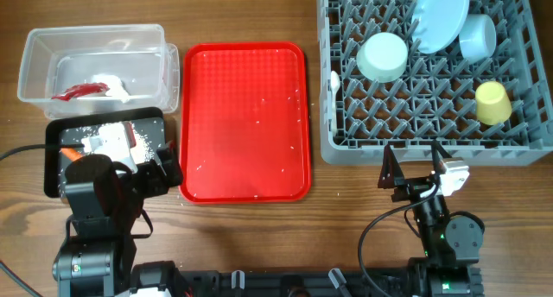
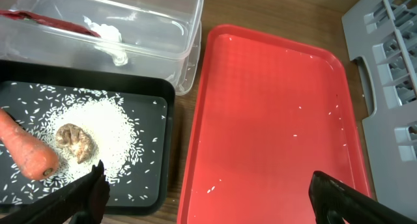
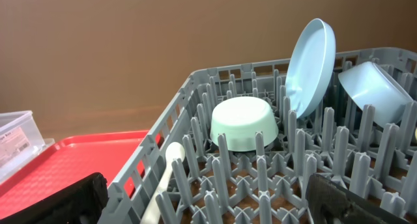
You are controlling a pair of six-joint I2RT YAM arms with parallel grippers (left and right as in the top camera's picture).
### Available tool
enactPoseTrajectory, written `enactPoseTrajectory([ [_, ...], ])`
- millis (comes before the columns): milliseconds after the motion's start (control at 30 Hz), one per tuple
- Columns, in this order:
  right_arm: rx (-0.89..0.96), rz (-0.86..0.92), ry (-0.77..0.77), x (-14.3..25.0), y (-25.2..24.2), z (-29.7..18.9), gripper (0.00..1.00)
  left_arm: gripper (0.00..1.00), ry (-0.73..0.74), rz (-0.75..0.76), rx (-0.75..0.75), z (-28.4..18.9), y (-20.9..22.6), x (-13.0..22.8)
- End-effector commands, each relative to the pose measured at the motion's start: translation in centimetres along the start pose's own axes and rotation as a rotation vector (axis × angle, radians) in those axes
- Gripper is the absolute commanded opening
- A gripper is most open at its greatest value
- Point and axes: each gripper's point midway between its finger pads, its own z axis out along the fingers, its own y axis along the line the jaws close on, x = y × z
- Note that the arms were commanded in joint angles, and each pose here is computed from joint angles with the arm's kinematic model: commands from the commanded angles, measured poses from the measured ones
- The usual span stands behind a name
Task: Sort waste into correct bins and load items into the dishwasher rack
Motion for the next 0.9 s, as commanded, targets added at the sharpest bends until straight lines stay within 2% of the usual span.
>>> enactPoseTrajectory([
  [0,-0.005,-0.016,-0.019,-0.4,0.2,-0.1,1.0,1.0,-0.005,0.017,-0.013,0.0,0.3,0.0],
  [600,-0.005,-0.016,-0.019,-0.4,0.2,-0.1,1.0,1.0,-0.021,0.018,-0.01,-0.4,0.2,-0.1],
  [700,-0.005,-0.016,-0.019,-0.4,0.2,-0.1,1.0,1.0,-0.012,0.016,-0.052,-1.4,1.1,1.0],
  [867,-0.005,-0.016,-0.019,-0.4,0.2,-0.1,1.0,1.0,-0.113,-0.008,-0.07,-2.1,2.2,1.8],
])
